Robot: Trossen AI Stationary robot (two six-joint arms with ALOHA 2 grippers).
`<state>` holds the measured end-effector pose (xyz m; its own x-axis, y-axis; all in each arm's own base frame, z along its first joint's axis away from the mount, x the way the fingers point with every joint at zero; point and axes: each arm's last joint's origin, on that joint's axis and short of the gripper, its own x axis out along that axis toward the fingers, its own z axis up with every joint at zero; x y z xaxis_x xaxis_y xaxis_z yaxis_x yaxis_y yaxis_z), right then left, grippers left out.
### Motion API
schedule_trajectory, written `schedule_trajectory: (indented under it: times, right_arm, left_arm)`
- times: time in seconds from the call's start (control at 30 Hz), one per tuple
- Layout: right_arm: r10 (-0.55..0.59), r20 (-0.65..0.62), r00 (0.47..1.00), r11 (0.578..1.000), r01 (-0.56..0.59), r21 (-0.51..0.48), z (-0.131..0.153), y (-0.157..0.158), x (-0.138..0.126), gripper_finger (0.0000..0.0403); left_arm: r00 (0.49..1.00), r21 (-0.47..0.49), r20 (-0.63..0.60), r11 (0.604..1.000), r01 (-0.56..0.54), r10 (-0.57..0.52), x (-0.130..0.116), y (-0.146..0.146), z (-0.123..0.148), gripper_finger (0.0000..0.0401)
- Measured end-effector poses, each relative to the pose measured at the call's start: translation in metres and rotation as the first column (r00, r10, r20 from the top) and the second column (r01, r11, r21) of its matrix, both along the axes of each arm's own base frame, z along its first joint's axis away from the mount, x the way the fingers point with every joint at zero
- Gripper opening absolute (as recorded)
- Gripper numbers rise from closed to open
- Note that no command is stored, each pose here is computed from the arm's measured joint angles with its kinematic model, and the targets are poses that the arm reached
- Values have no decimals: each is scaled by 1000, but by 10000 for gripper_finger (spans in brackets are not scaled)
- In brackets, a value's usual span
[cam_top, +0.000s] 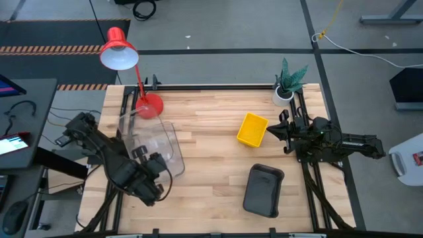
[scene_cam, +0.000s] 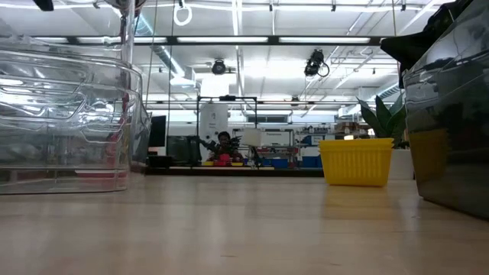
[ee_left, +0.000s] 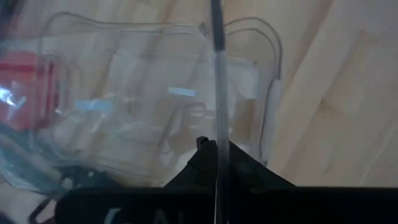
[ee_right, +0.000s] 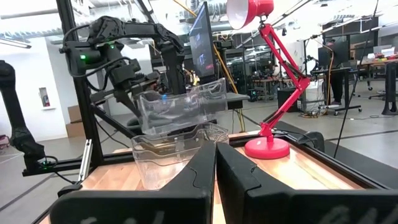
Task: Stack baskets by color
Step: Stack the right transparent bin on the transparent bin
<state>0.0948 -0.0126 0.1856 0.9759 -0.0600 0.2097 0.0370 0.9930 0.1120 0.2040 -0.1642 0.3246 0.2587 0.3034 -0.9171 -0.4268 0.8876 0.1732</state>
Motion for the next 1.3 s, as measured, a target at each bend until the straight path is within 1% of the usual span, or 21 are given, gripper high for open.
schedule_trajectory:
  times: [0.13,0.23,0.3,0.37,0.5,0.67,0.77,0.87,1.03,1.1,1.2,1.3]
  right_arm:
    - [0,0,1000,1000,0,0,0,0,0,18]
    - [0,0,1000,1000,0,0,0,0,0,18]
    - [0,0,1000,1000,0,0,0,0,0,18]
    - [0,0,1000,1000,0,0,0,0,0,18]
    - [0,0,1000,1000,0,0,0,0,0,18]
    - [0,0,1000,1000,0,0,0,0,0,18]
    - [0,0,1000,1000,0,0,0,0,0,18]
    - [0,0,1000,1000,0,0,0,0,0,18]
    - [0,0,1000,1000,0,0,0,0,0,18]
    - [0,0,1000,1000,0,0,0,0,0,18]
    - [0,0,1000,1000,0,0,0,0,0,18]
    - [0,0,1000,1000,0,0,0,0,0,18]
  left_arm:
    - [999,-10,15,999,32,-32,1,-5,-10,11]
    - [997,-43,13,996,77,-76,4,-8,-21,11]
    - [996,-78,22,993,92,-90,7,-11,-26,11]
    - [995,-91,17,991,97,-95,7,-12,-30,11]
    - [994,-128,45,986,107,-102,10,-16,-30,11]
    - [995,-137,54,986,95,-89,11,-16,-29,16]
    - [994,-108,65,989,97,-91,11,-15,-29,40]
    - [990,-80,85,990,116,-109,12,-15,-29,80]
    - [989,-50,61,989,139,-136,10,-13,-29,149]
    - [989,-9,60,990,137,-136,7,-10,-27,168]
    - [986,51,80,988,145,-149,4,-4,-22,179]
    - [987,76,59,986,147,-152,-1,2,-17,171]
